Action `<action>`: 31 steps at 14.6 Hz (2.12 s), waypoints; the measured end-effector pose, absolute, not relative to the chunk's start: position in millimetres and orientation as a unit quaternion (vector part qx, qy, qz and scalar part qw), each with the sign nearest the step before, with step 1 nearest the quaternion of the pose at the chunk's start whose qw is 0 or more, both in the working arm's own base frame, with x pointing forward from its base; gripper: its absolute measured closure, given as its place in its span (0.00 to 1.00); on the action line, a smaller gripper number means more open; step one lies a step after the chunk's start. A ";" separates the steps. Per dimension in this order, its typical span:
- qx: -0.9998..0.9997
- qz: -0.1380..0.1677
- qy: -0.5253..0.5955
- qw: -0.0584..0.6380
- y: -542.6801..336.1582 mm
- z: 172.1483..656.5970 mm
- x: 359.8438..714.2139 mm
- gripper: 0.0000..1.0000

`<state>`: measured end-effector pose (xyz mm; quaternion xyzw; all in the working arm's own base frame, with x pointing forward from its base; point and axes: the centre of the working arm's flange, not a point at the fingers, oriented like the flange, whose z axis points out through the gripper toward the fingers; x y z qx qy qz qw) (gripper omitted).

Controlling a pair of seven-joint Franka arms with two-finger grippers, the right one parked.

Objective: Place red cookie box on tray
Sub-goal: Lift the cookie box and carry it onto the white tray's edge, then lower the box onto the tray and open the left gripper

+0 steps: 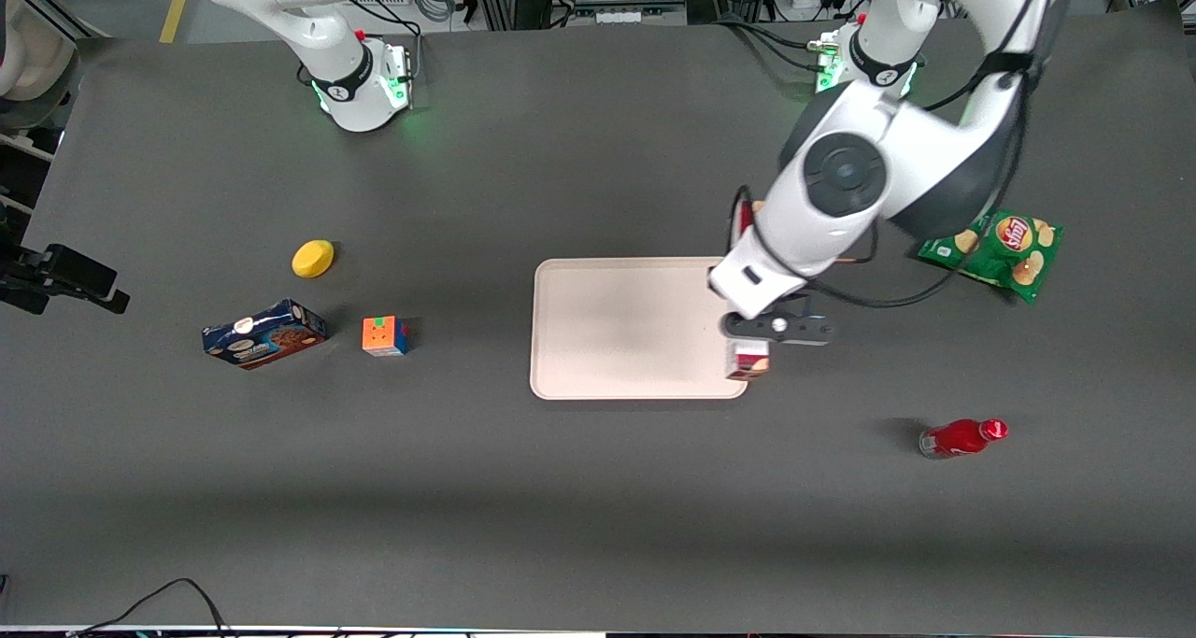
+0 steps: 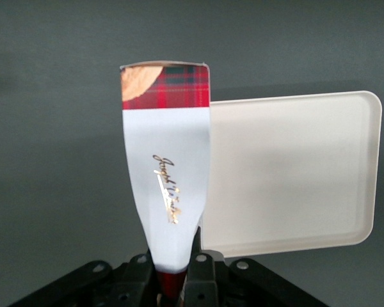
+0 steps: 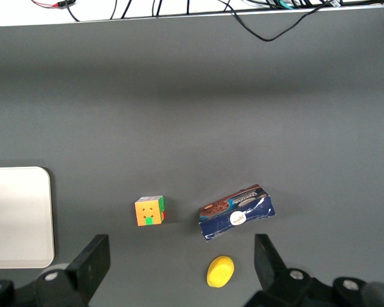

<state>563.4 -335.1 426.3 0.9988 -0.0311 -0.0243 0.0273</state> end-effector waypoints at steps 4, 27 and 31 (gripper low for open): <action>0.999 0.002 -0.033 0.023 -354.8 359.1 557.9 0.84; 0.999 0.030 0.029 0.032 -324.5 235.6 529.4 0.45; 0.997 0.047 0.036 0.040 -324.7 251.7 541.4 0.00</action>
